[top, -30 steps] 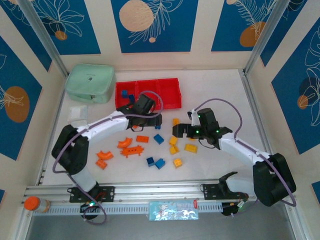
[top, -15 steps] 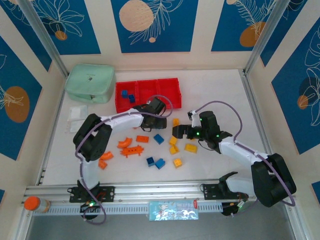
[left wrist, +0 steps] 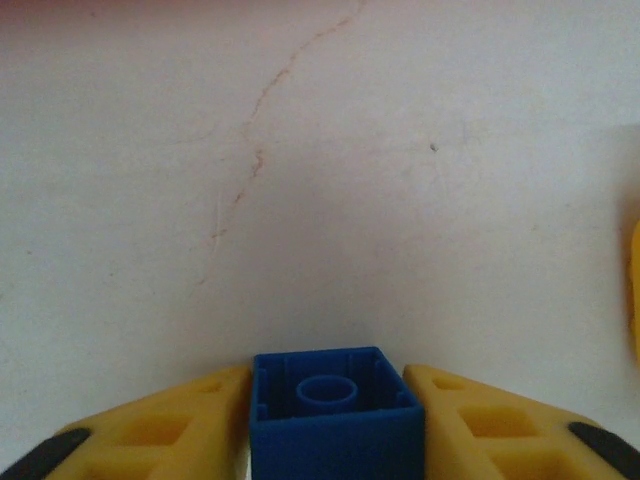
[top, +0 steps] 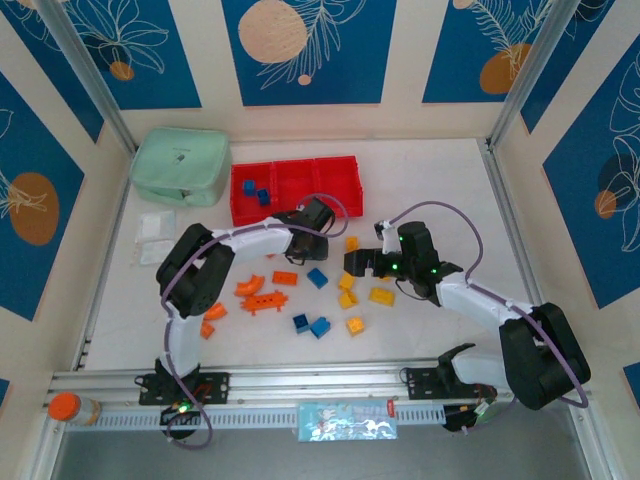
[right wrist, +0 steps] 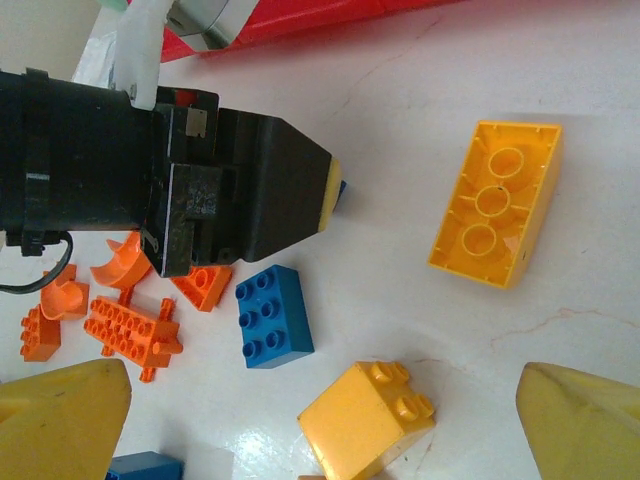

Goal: Sort the legos into containers by color
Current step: Pick up the lego from the center of the table, then place the lego in the container, then pick up the lego from the center of the table.

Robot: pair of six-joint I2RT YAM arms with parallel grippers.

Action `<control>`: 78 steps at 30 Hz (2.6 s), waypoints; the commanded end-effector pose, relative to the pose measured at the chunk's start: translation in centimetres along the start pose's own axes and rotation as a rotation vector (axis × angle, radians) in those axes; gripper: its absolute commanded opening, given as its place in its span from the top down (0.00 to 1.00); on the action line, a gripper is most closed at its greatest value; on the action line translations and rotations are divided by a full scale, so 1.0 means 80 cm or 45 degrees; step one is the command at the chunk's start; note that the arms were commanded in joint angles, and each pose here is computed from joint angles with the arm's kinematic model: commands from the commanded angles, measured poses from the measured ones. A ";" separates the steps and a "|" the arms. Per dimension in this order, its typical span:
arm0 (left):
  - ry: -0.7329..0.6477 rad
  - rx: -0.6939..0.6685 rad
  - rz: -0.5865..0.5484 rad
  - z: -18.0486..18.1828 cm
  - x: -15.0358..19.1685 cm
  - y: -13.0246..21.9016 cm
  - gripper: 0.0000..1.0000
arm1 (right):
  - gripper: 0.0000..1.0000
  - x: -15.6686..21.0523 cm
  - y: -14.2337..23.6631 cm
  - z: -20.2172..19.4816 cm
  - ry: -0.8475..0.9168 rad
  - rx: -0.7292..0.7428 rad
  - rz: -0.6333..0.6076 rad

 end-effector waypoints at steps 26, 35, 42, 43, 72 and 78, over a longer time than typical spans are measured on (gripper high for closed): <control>-0.008 -0.275 -0.258 0.112 -0.040 0.148 0.73 | 0.01 0.001 -0.012 0.065 0.029 0.001 0.143; 0.056 -0.437 -0.237 0.190 -0.083 0.129 0.73 | 0.01 -0.018 -0.036 0.090 -0.006 -0.042 0.126; 0.085 -0.478 -0.195 0.224 -0.111 0.088 0.73 | 0.01 -0.032 -0.042 0.103 -0.007 -0.064 0.118; 0.086 -0.488 -0.184 0.229 -0.113 0.082 0.72 | 0.01 -0.034 -0.042 0.105 -0.008 -0.068 0.114; 0.061 0.086 -0.294 0.117 -0.056 0.165 0.44 | 0.01 -0.035 0.027 0.087 -0.077 0.028 0.120; -0.094 0.167 -0.205 0.050 -0.009 0.160 0.40 | 0.01 -0.011 0.041 0.069 -0.121 0.058 0.170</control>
Point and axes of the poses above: each hand's point on the last joint's axis, 136 mm out from that joint toward the fingers, its own y axis back along the fingers, its own z axis along the line the jaws close on, x = y × z, the point moved 7 cm from there along y, back along the fingers, and after that the axes turned 15 degrees about -y, right-handed, at the moved point
